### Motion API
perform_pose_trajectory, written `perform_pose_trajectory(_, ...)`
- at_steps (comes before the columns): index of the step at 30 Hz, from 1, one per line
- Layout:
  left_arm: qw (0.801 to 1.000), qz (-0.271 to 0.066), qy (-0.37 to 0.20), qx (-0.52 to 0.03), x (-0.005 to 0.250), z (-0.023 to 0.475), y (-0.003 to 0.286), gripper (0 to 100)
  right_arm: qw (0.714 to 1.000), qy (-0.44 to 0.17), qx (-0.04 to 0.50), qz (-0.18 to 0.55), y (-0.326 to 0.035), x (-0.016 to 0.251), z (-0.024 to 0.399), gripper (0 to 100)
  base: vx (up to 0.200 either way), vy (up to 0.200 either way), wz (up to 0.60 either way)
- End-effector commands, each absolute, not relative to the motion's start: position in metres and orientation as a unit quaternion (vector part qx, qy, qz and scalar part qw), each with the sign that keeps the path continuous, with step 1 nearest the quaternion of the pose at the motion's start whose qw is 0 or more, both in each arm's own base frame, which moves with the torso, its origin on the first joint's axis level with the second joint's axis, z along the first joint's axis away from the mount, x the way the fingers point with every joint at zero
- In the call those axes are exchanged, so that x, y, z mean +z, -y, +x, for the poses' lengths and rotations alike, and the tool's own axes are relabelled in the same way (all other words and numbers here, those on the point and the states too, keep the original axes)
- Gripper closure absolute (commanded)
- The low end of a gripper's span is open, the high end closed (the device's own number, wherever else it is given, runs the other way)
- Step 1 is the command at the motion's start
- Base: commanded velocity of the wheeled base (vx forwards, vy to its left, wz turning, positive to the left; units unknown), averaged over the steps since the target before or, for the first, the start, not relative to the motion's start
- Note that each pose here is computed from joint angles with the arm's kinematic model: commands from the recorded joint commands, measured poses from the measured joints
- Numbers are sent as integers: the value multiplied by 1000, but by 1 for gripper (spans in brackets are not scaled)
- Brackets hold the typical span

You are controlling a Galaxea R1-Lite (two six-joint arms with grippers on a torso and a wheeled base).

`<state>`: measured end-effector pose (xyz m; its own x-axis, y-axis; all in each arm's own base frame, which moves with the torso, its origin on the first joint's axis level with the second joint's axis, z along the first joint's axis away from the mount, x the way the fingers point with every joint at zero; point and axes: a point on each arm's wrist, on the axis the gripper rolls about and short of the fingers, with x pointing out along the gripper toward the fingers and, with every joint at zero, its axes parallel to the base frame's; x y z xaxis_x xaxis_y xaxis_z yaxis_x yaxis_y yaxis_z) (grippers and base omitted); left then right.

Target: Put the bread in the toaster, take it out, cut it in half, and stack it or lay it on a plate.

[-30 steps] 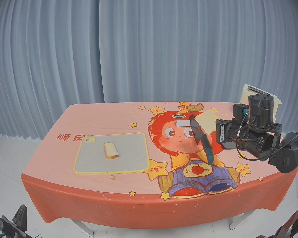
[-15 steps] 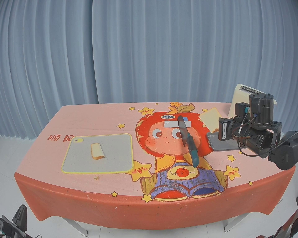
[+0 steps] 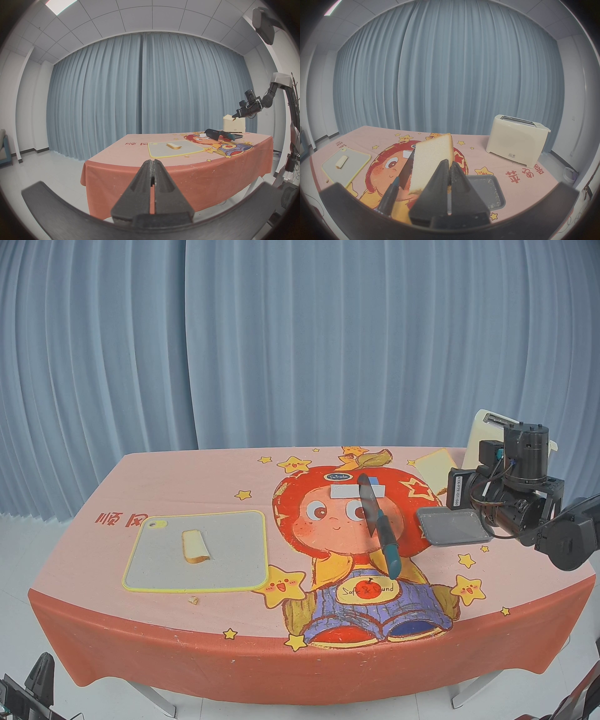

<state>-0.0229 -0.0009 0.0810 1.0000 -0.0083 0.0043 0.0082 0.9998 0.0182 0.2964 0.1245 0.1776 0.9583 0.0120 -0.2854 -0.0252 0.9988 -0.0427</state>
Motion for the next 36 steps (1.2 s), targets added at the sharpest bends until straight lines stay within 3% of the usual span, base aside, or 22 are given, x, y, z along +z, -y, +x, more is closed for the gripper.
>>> perform_pose_trajectory(1,1000,9,2,-4,76,-23,1,100,989,-146,4,-23,-122,176,299,100,0,0,0)
perform_pose_trajectory(7,1000,9,2,-4,76,-23,1,100,989,-145,-24,-19,-105,176,308,100,0,0,0)
perform_pose_trajectory(19,1000,8,2,-4,76,-23,1,100,992,-125,-25,-3,-99,187,302,100,0,0,0)
perform_pose_trajectory(26,1000,8,2,-4,76,-23,1,100,987,-156,-31,10,-92,169,286,100,0,0,0)
perform_pose_trajectory(30,1000,8,2,-4,76,-23,1,100,994,-106,-27,28,-91,183,283,100,0,0,0)
perform_pose_trajectory(36,1000,8,2,-4,76,-23,1,100,994,-111,-15,5,-96,167,277,100,0,0,0)
